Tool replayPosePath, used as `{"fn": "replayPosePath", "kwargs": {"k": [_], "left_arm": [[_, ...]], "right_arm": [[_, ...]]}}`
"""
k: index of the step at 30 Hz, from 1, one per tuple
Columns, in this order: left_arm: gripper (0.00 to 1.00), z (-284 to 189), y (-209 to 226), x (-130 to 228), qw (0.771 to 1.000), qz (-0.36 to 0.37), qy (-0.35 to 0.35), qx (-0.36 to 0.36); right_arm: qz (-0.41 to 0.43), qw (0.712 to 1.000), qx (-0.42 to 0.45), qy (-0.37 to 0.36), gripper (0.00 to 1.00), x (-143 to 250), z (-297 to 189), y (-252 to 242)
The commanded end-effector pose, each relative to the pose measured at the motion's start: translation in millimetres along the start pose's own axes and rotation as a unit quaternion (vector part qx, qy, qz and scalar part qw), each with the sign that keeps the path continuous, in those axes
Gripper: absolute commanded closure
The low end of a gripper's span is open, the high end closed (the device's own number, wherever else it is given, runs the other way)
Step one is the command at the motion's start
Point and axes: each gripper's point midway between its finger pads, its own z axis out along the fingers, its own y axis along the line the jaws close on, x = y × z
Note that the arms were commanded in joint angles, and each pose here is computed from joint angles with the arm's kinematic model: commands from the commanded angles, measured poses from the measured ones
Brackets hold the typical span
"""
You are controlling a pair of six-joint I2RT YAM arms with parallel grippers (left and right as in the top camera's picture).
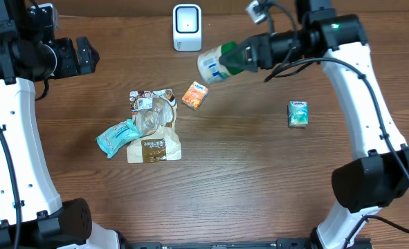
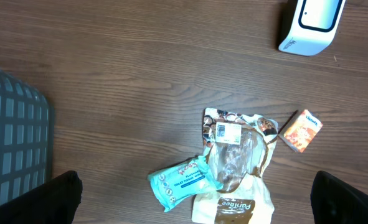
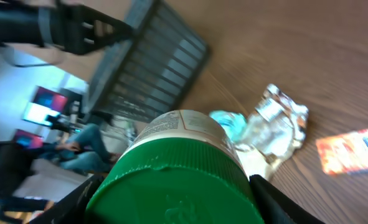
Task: Scan the item barcode
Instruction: 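Lift the jar and carry it toward the scanner, then hold the jar in front of the scanner window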
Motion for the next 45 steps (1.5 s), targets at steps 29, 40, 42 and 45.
{"fn": "replayPosePath", "kwargs": {"k": [29, 40, 42, 45], "left_arm": [[0.00, -5.2, -2.8, -4.2, 1.000, 0.013, -0.011, 0.005], [0.00, -5.2, -2.8, -4.2, 1.000, 0.013, -0.011, 0.005], [0.00, -5.2, -2.8, -4.2, 1.000, 0.013, -0.011, 0.005], [0.00, -5.2, -2.8, -4.2, 1.000, 0.013, -0.011, 0.005]], "right_arm": [[-0.119, 0.979, 0.164, -0.008, 0.51, -13.6, -6.5, 36.0], [-0.254, 0.824, 0.507, 0.007, 0.59, -63.6, 54.6, -102.1], [-0.303, 0.807, 0.506, 0.007, 0.60, -76.3, 67.5, -117.3], [-0.382, 0.773, 0.506, 0.021, 0.62, -89.5, 84.6, -139.0]]}}
